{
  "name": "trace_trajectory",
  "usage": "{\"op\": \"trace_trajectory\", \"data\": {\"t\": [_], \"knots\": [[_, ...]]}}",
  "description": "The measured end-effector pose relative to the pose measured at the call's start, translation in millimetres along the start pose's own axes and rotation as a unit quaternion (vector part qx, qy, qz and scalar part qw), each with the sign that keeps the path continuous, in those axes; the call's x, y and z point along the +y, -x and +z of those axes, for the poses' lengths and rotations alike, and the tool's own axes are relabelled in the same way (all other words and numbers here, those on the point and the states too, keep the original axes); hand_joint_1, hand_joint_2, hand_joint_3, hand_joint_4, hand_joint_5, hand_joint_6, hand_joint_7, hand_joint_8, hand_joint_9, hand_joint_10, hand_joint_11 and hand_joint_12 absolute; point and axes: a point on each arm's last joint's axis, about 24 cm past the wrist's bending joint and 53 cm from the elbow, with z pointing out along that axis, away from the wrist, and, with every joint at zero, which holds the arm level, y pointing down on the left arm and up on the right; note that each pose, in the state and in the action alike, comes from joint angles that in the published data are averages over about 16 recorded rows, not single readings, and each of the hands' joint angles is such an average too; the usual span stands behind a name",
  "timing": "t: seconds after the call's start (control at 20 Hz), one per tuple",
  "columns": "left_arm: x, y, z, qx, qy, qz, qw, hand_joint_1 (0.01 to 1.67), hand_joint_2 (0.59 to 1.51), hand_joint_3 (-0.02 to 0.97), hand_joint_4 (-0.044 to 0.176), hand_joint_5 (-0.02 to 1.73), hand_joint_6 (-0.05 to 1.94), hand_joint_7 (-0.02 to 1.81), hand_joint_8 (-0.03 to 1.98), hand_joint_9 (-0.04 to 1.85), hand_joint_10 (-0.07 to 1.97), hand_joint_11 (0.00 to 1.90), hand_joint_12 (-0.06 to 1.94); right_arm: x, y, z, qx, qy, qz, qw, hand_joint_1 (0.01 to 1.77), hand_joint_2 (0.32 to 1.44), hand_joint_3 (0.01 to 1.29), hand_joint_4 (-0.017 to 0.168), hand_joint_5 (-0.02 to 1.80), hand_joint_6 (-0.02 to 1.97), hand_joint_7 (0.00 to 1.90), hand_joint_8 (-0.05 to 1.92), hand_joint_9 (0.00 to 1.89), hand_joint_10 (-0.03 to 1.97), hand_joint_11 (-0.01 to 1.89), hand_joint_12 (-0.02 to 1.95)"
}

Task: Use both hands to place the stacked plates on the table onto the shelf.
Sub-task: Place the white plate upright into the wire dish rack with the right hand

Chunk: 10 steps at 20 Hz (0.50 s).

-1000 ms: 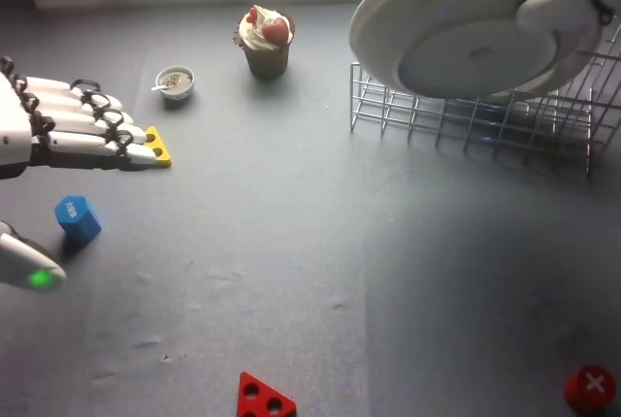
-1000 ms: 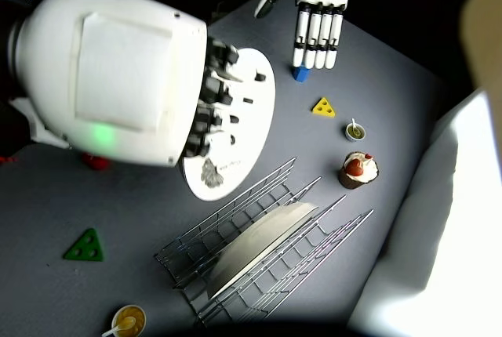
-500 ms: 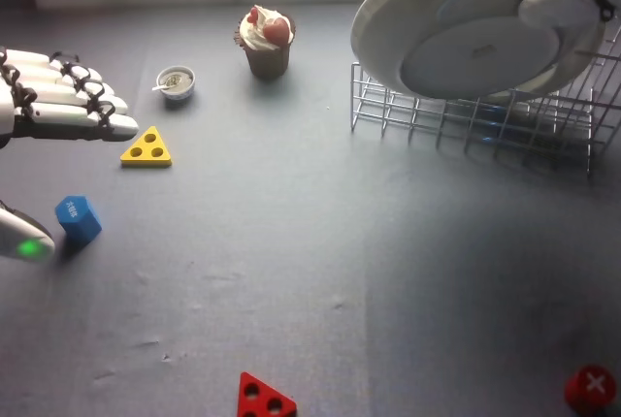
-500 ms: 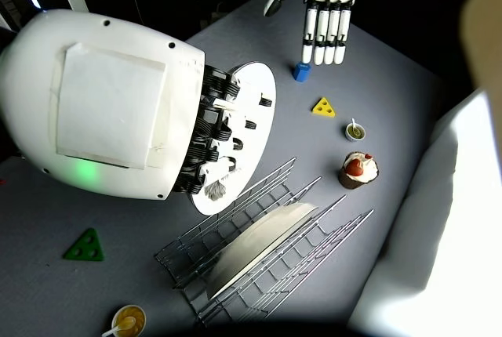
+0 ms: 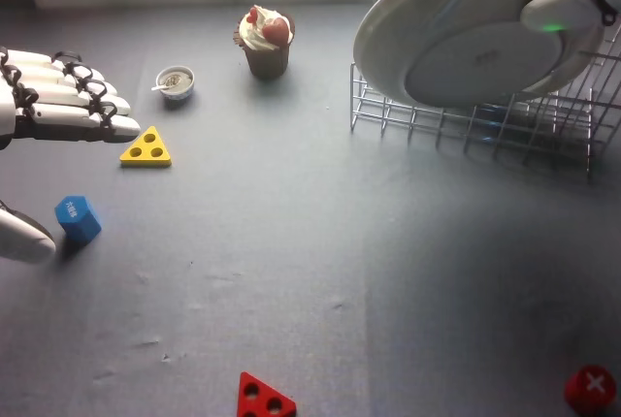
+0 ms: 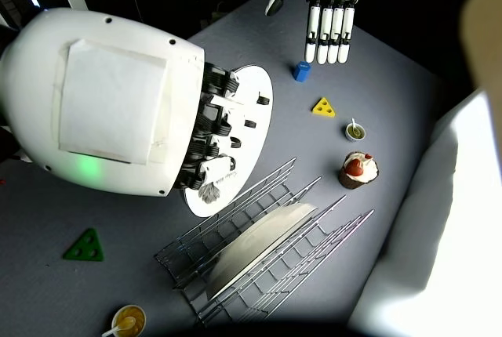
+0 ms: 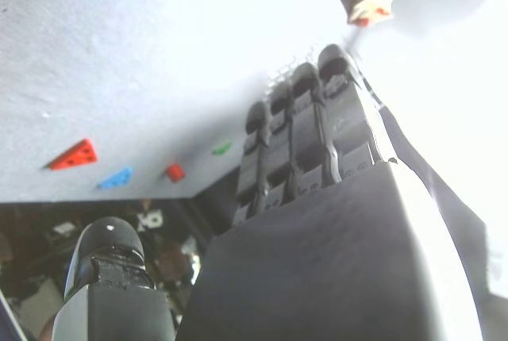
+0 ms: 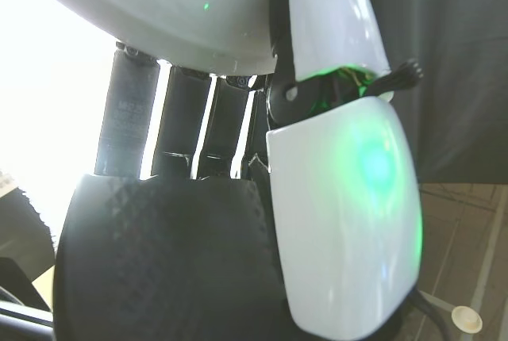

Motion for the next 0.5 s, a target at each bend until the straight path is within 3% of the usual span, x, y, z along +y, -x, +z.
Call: {"op": "trace_trajectory", "data": {"t": [0.5], "knots": [[-0.2,-0.6,-0.7,0.001,0.0,0.001,1.0,0.09,1.012,0.005,0.004,0.13,0.02,0.15,-0.01,0.14,0.01,0.15,0.02,12,3,3.4,-0.008,0.021,-0.01,0.9997,1.48,0.95,0.01,-0.009,0.91,0.89,1.1,0.55,1.18,0.61,1.02,1.24]]}}
